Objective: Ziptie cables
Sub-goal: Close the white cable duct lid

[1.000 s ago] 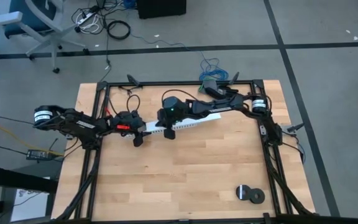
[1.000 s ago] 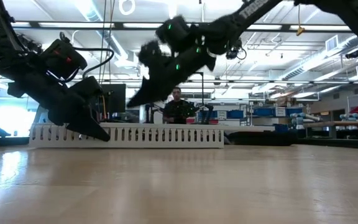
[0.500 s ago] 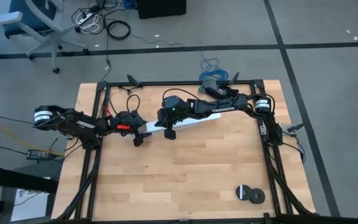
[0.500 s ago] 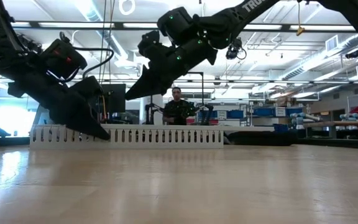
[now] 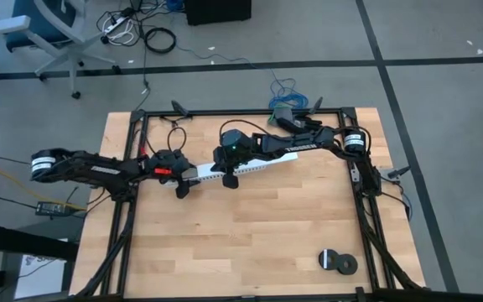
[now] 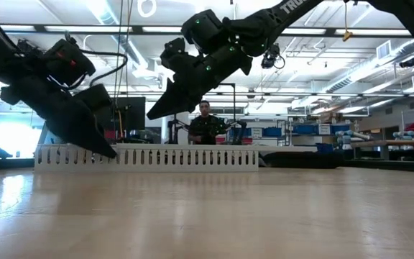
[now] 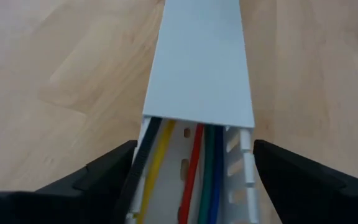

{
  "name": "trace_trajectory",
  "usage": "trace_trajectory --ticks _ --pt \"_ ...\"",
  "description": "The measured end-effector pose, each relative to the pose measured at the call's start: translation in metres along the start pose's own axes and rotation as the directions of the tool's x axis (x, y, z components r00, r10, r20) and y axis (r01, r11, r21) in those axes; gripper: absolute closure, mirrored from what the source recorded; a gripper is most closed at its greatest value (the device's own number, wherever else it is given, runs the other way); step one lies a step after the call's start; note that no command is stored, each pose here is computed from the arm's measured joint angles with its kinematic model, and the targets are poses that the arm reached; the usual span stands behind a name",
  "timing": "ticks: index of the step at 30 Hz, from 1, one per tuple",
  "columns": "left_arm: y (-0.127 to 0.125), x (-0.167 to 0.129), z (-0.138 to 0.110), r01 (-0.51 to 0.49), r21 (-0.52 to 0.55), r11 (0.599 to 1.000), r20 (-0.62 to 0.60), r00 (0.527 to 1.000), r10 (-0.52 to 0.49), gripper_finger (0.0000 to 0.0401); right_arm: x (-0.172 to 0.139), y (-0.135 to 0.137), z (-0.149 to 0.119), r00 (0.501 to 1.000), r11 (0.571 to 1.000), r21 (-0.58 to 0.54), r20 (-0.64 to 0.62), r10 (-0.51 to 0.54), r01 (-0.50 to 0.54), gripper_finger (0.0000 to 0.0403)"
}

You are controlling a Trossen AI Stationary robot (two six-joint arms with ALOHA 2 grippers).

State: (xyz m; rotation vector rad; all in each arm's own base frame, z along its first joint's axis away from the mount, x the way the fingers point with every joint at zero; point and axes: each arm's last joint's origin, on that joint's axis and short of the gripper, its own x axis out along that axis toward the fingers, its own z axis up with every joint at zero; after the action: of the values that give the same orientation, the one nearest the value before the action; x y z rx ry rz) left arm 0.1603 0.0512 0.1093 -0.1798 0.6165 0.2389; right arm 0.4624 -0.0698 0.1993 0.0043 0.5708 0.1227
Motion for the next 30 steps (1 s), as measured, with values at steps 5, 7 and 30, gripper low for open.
trace_trajectory --ticks 5,7,30 --pt "-0.001 -0.013 0.005 -0.002 -0.005 1.0 0.036 0.999 0.003 0.0073 0.0 0.0 0.001 1.0 1.0 -0.002 0.002 0.0 0.0 0.0403" --pt "-0.002 -0.018 0.004 -0.007 -0.009 1.0 0.026 1.0 0.007 0.0073 0.0 0.0 0.0 1.0 1.0 -0.002 0.0 0.0 0.0 0.0403" --pt "-0.003 -0.022 -0.028 -0.072 -0.111 0.991 0.0 0.997 0.072 0.0081 -0.001 0.002 -0.008 0.997 1.0 0.007 -0.071 0.011 -0.011 0.0403"
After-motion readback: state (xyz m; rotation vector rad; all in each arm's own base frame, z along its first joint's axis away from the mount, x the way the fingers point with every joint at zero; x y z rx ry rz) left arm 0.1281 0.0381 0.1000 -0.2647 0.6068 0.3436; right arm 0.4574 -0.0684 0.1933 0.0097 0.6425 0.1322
